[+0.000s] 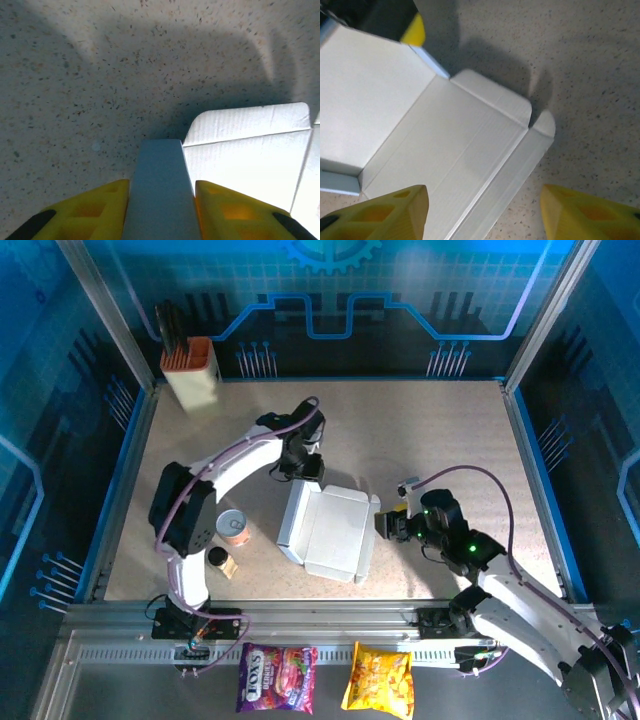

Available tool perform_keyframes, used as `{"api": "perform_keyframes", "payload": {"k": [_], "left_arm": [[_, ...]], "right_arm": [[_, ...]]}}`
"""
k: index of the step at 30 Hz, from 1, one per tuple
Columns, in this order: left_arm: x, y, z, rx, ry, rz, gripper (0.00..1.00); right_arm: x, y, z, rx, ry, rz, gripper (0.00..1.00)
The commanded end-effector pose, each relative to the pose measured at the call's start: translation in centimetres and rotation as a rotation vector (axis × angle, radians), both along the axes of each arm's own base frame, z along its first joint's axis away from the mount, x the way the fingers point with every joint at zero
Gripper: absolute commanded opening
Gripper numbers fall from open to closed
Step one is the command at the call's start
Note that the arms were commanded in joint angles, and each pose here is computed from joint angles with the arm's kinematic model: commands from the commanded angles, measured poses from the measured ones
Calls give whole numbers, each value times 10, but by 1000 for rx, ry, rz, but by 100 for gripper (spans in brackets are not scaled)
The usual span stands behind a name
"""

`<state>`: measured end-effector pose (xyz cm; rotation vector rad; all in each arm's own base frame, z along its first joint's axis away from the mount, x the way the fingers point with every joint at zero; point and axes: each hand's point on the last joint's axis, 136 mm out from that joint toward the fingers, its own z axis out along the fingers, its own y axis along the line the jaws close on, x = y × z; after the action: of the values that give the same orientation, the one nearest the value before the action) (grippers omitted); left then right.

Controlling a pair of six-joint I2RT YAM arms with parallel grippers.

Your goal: Fold the paper box

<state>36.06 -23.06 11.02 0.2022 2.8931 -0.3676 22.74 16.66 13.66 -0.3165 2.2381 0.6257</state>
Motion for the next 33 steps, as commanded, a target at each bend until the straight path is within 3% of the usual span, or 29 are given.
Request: {"api": "perform_keyframes", "payload": {"k": [1, 8, 17, 33], "left_arm": [[2, -2, 34, -163, -55, 42, 24], [-6, 8, 56, -338, -61, 95, 24], [-11, 9, 71, -428, -73, 112, 23], [-10, 5, 77, -511, -72, 125, 25]], "right_arm": [[-9, 9, 3, 87, 118, 0, 65], [-15, 15, 0, 151, 227, -18, 69], [-18, 28, 14, 301, 285, 27, 61], [-19, 30, 23, 356, 345, 59, 19]]}}
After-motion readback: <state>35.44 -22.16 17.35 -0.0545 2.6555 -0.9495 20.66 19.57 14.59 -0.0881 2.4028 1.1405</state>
